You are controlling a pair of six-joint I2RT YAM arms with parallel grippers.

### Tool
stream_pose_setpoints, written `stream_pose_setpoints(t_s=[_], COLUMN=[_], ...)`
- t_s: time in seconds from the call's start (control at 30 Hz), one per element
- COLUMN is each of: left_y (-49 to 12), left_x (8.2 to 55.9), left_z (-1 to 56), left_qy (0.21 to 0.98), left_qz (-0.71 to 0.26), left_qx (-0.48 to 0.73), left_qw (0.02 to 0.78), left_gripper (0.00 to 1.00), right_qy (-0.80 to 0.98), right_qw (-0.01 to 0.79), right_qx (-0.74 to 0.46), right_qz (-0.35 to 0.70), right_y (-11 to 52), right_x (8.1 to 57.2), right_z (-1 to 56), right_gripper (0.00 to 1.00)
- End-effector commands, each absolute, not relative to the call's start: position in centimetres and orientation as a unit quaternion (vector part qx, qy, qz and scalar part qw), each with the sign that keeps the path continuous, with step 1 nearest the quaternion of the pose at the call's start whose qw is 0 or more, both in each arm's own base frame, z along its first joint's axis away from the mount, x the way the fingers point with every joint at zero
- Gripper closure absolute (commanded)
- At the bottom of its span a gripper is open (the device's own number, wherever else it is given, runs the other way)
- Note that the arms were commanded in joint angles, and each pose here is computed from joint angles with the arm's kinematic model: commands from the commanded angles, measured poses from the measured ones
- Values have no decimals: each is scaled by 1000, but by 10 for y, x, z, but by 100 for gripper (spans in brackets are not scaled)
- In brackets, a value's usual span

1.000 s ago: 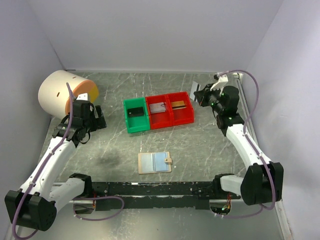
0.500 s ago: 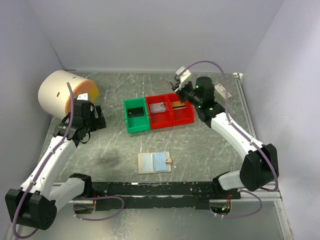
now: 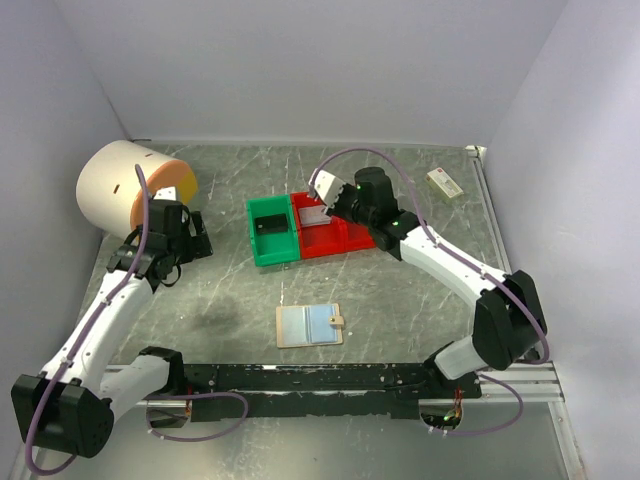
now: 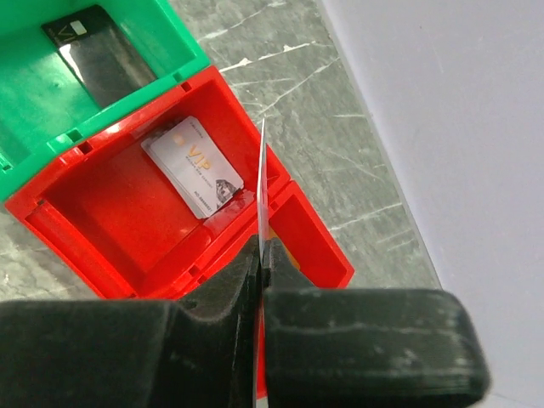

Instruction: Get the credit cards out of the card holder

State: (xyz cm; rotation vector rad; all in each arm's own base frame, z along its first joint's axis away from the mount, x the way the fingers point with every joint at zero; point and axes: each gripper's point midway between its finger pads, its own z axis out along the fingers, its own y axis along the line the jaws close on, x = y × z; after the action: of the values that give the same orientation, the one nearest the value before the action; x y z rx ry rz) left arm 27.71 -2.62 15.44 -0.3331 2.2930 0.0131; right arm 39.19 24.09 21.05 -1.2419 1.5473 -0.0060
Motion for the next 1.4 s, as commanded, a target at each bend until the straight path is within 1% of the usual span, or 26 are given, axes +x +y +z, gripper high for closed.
stream_pose_setpoints(t_s=[0.0, 0.27, 0.7, 0.83, 0.97, 1.37], left_y=[-22, -20, -21, -22, -21, -24], left_x=[279, 279, 281, 280, 280, 283], left_z=[154, 151, 148, 148, 150, 146], left_qy=[906, 908, 911, 911, 909, 913], left_qz=[16, 24, 25, 23, 23, 21], left_qx=[-138, -140, -138, -137, -138, -130], left_qw=[400, 395, 389, 389, 392, 387], left_gripper=[4, 5, 5, 5, 5, 6], right_qy=[639, 682, 701, 700, 681, 647], right_qw=[533, 495, 481, 477, 480, 470], right_qx=[-554, -536, -526, -531, -548, -592], right_qz=[-5, 42, -3, -33, -66, -104], right_y=[253, 280, 294, 292, 291, 297], right_x=[392, 396, 427, 438, 449, 467], right_z=[204, 166, 126, 116, 113, 91], right_gripper=[100, 100, 100, 100, 100, 97])
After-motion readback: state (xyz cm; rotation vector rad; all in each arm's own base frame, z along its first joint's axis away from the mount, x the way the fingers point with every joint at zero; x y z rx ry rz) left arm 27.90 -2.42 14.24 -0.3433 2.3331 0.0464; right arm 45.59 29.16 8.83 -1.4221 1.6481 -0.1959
